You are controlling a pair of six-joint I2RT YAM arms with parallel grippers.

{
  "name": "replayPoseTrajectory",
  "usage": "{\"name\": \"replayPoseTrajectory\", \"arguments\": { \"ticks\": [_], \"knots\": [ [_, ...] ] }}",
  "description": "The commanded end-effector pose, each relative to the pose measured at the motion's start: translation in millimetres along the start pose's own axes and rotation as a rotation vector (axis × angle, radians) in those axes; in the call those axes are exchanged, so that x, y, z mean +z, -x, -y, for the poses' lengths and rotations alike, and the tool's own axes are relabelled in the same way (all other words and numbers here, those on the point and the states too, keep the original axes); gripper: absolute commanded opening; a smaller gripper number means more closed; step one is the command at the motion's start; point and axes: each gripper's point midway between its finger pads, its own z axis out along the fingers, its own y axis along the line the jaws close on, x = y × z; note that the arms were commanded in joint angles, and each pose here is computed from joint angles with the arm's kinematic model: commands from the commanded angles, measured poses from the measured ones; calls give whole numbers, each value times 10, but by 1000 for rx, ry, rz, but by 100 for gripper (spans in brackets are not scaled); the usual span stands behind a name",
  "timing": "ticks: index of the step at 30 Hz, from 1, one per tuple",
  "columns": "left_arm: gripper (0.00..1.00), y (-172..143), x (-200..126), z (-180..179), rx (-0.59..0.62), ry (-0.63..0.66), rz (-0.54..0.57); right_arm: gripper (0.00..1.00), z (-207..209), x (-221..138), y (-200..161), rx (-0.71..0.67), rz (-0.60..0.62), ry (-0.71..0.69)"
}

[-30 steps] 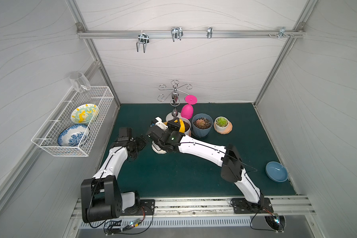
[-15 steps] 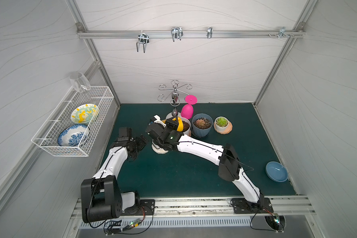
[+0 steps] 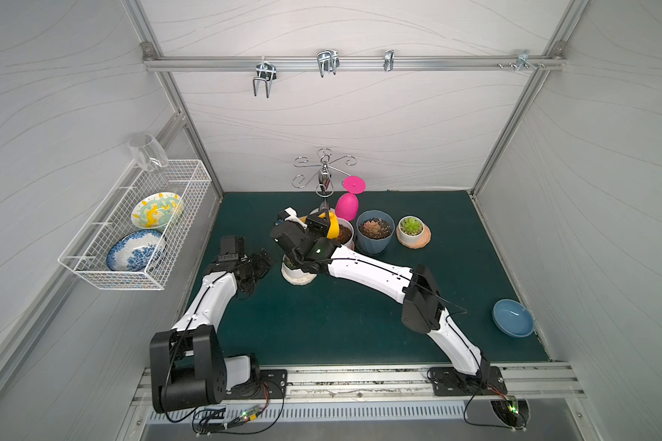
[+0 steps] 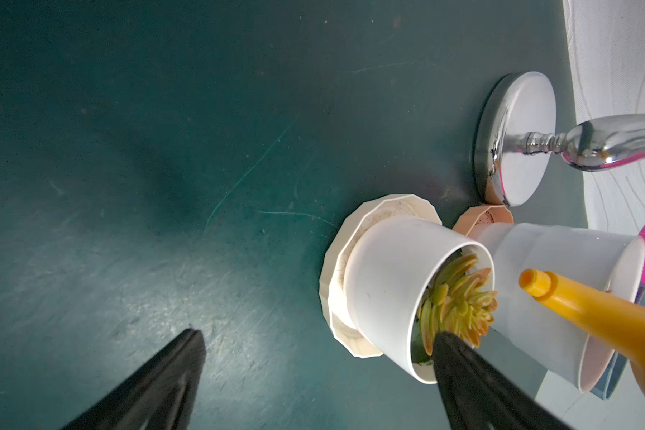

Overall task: Water the succulent around the soil edge
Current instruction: Water the soil of the potted plant with water.

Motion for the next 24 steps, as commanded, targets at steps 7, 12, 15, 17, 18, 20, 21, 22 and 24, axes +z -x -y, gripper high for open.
{"name": "replayPoseTrajectory", "arguments": {
  "ticks": [7, 12, 15, 17, 18, 20, 21, 22, 24],
  "knots": [
    [100, 90, -22, 91, 17, -26, 19, 0, 85, -11, 135, 60, 17, -19],
    [100, 86, -16, 92, 17, -29, 16, 0, 97, -43, 199, 59, 30, -19],
    [100, 87, -20, 96, 17, -29, 17, 0, 107, -76, 234, 65, 40, -20],
    [100, 85, -14, 93, 16, -30, 15, 0, 84, -99, 253, 65, 47, -16],
    [100, 85, -14, 94, 16, -30, 14, 0, 84, -118, 268, 67, 53, -14],
    [100, 82, -10, 95, 17, -31, 14, 0, 87, -139, 290, 71, 60, -13],
    [100, 82, -10, 92, 17, -31, 13, 0, 88, -143, 298, 71, 62, -12],
    [100, 81, -10, 94, 17, -32, 13, 0, 85, -155, 309, 72, 65, -11],
    [100, 81, -12, 97, 17, -32, 14, 0, 81, -174, 327, 73, 71, -9]
  ]
}}
